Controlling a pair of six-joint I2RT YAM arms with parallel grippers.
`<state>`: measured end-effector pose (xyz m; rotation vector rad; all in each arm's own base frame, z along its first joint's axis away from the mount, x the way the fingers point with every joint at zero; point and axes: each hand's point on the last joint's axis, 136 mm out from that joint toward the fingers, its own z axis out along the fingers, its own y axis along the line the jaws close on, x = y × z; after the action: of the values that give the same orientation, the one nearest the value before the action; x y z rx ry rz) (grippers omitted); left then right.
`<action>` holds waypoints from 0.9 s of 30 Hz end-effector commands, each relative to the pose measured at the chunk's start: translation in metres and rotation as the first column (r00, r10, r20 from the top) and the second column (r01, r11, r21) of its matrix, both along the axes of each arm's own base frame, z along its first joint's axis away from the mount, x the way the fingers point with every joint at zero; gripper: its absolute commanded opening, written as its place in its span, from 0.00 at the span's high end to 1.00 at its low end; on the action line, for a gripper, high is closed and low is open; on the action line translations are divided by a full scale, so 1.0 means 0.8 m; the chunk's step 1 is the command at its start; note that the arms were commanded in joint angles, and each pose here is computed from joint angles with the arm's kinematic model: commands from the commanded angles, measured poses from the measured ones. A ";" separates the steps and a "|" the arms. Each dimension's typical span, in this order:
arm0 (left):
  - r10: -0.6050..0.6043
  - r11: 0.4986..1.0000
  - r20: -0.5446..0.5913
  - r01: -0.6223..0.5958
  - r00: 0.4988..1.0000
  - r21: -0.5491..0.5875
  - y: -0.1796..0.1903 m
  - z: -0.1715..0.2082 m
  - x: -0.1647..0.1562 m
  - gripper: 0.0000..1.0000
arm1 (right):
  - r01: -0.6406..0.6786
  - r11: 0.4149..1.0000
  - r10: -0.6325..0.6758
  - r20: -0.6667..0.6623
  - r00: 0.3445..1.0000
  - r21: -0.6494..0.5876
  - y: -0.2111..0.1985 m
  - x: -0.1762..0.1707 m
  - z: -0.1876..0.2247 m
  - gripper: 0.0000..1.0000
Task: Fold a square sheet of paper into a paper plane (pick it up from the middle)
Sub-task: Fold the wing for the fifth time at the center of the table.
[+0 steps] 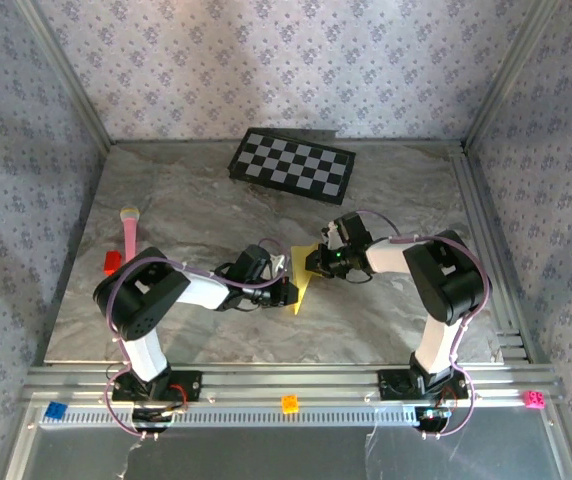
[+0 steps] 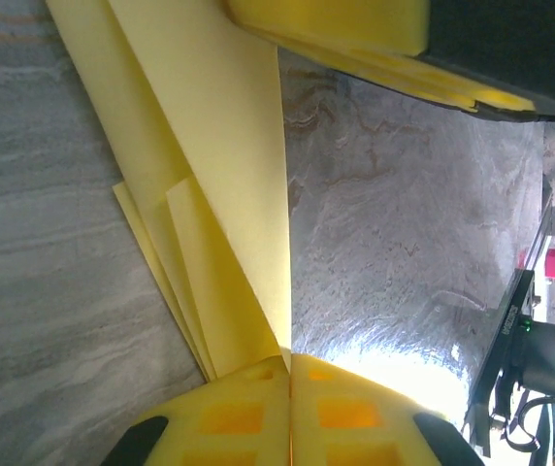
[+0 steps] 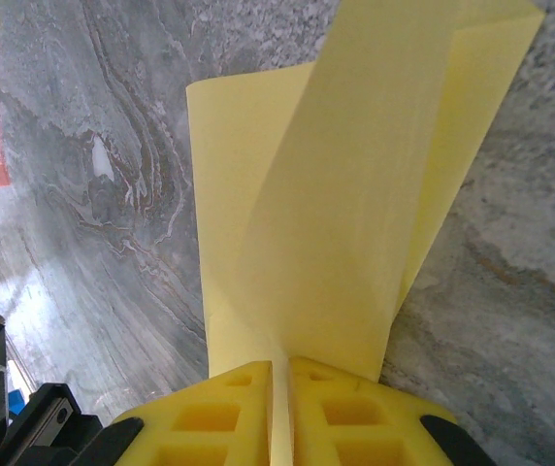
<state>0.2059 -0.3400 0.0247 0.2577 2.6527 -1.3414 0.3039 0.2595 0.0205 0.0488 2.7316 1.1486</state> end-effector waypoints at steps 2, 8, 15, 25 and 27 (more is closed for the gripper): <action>-0.039 0.998 -0.070 0.042 0.997 0.050 0.009 -0.015 -0.028 0.86 | 0.015 0.988 -0.029 -0.089 0.996 -0.153 -0.025 -0.023 -0.054 0.85; -0.047 0.997 -0.074 0.051 0.996 0.051 0.010 -0.016 -0.031 0.93 | 0.014 0.988 -0.028 -0.090 0.996 -0.153 -0.025 -0.023 -0.054 0.85; -0.049 0.997 -0.086 0.055 0.995 0.061 0.015 -0.021 -0.037 0.88 | 0.015 0.988 -0.029 -0.089 0.996 -0.157 -0.025 -0.023 -0.053 0.85; -0.062 0.996 -0.091 0.067 0.994 0.055 0.014 -0.015 -0.042 1.00 | 0.012 0.987 -0.027 -0.090 0.996 -0.161 -0.025 -0.025 -0.054 0.85; -0.061 0.997 -0.093 0.065 0.994 0.046 0.012 -0.014 -0.043 1.00 | 0.013 0.987 -0.028 -0.091 0.995 -0.163 -0.025 -0.026 -0.055 0.85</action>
<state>0.1948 -0.3377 0.0233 0.2739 2.6827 -1.3409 0.3039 0.2595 0.0199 0.0506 2.7358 1.1380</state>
